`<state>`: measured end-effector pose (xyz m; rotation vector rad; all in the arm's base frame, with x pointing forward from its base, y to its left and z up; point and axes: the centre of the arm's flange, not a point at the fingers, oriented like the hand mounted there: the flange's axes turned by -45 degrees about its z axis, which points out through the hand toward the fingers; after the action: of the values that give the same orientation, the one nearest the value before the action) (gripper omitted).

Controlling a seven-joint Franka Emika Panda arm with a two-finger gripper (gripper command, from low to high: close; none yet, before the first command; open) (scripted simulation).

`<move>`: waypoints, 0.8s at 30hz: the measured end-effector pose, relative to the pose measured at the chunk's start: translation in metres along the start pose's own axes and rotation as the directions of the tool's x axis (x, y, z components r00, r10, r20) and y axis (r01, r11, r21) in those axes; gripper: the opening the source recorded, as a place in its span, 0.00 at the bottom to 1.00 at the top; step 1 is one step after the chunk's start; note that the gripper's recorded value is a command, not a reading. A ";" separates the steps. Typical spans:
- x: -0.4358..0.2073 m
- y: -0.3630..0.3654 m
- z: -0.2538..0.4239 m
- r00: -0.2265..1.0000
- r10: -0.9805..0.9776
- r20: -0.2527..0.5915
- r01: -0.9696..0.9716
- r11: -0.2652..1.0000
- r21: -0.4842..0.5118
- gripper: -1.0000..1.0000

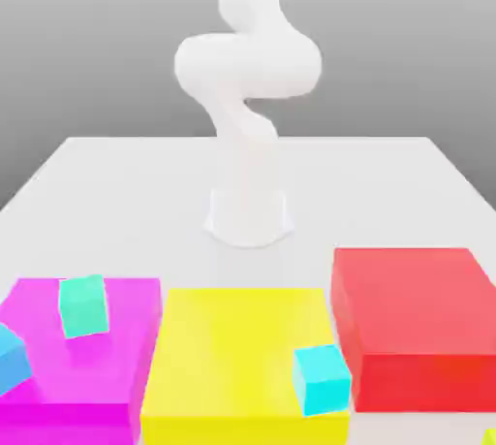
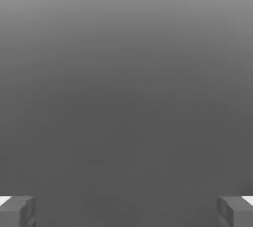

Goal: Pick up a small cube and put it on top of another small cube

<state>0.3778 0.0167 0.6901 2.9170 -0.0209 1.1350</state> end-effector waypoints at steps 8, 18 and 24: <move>0.008 -0.060 0.123 0.984 -0.027 0.178 0.033 0.999 -0.032 0.50; -0.033 -0.143 0.271 0.924 -0.065 0.377 0.078 0.997 -0.021 0.50; -0.083 -0.192 0.350 0.871 -0.079 0.486 0.089 0.996 0.003 0.50</move>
<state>0.5568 0.2038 0.3749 3.0616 0.0898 0.3603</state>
